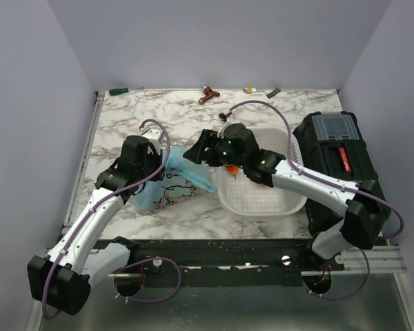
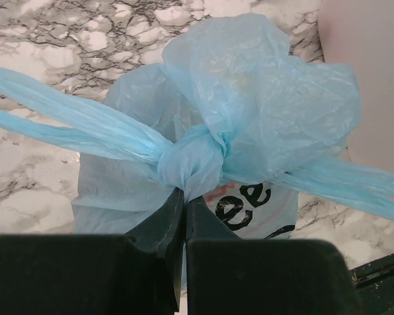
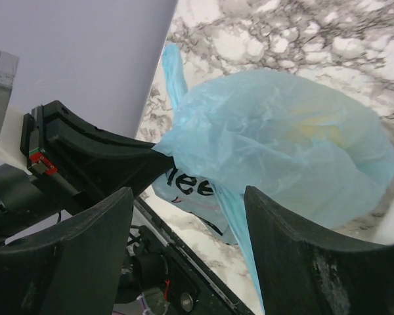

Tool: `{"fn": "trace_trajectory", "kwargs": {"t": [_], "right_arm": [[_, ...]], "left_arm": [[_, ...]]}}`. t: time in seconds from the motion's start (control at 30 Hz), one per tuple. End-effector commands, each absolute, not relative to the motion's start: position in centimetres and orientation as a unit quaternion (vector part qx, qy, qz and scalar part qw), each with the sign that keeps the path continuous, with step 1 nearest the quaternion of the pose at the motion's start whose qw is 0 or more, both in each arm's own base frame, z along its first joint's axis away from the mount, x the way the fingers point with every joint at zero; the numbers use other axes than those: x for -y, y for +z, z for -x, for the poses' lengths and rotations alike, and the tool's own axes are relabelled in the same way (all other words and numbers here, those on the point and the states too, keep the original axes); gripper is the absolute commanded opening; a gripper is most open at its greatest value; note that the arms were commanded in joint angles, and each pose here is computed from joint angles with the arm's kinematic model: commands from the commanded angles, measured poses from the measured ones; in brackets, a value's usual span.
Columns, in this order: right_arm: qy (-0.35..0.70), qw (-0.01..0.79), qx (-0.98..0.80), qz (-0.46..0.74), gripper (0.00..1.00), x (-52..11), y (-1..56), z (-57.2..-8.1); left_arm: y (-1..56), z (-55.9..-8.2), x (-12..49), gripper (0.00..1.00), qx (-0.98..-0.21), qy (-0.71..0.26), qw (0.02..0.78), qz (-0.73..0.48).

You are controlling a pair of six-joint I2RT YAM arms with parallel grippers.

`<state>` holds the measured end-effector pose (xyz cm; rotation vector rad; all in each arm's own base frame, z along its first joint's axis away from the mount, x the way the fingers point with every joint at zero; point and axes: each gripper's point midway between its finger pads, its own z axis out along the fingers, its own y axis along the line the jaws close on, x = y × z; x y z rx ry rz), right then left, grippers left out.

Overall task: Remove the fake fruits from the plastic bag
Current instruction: Untie the plastic bag at the center of the board.

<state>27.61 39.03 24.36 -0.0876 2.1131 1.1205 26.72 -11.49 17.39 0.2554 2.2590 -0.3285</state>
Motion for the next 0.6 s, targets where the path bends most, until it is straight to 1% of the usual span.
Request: {"fn": "trace_trajectory", "kwargs": {"t": [0.0, 0.07, 0.17, 0.3, 0.4, 0.5, 0.57], "right_arm": [[0.473, 0.347, -0.808, 0.049, 0.71, -42.6, 25.1, -26.5], [0.472, 0.337, -0.813, 0.049, 0.70, -43.3, 24.6, -26.1], [0.461, 0.344, -0.817, 0.040, 0.69, -43.8, 23.6, -25.9], [0.394, 0.368, -0.842, 0.003, 0.70, -43.2, 21.8, -26.8], [0.369, 0.390, -0.843, -0.042, 0.70, -42.3, 21.5, -28.1], [0.381, 0.392, -0.835, -0.064, 0.68, -42.7, 21.6, -28.5], [0.394, 0.382, -0.832, -0.081, 0.64, -43.3, 21.1, -28.7]], "left_arm": [[18.2, -26.4, 13.1, 0.00, -0.882, -0.168, 0.420, -0.132], [18.3, -26.3, 13.3, 0.00, -0.880, -0.174, 0.420, -0.137], [18.5, -26.1, 13.6, 0.00, -0.877, -0.183, 0.422, -0.142], [18.6, -25.8, 14.2, 0.00, -0.873, -0.192, 0.423, -0.152], [18.9, -25.8, 14.6, 0.00, -0.868, -0.202, 0.424, -0.159], [19.1, -25.6, 14.6, 0.00, -0.867, -0.203, 0.427, -0.159], [19.3, -25.6, 14.4, 0.00, -0.865, -0.202, 0.431, -0.158]]}}
